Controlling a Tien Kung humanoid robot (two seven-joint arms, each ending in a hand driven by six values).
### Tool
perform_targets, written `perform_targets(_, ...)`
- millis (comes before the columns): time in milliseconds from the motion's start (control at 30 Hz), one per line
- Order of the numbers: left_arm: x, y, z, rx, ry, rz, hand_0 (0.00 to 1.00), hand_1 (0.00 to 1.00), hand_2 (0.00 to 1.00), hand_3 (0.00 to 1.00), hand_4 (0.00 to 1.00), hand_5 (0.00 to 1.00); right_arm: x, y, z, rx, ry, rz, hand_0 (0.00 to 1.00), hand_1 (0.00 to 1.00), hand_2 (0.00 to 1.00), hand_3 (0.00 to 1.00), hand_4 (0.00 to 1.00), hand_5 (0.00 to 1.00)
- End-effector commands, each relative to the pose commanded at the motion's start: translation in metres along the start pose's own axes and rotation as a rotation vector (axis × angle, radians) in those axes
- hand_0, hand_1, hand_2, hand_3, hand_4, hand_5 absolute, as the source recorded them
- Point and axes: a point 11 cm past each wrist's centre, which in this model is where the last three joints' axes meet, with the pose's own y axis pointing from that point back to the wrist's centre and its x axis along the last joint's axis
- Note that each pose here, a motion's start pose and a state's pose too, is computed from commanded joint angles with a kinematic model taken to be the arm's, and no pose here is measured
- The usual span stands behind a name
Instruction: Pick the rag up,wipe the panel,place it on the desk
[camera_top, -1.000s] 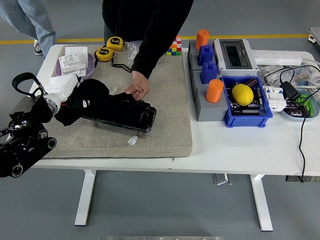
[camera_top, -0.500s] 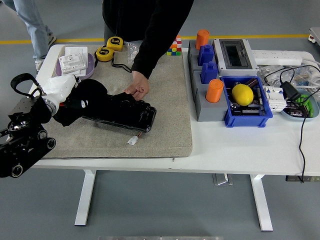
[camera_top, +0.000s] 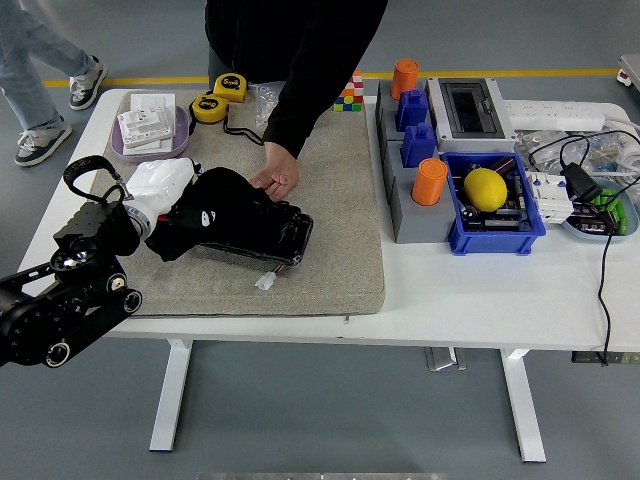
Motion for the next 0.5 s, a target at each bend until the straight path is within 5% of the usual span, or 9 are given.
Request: perform_targets(500, -0.012, 0.007, 0.037, -0.084, -0.037, -0.031, 0.247, 0.162, 0.317, 0.556, 0.542, 0.057, 0.003, 0.0, 0.0, -0.004, 0.002, 0.006, 0.747, 0.71, 0.703, 0.605, 0.998, 0.527)
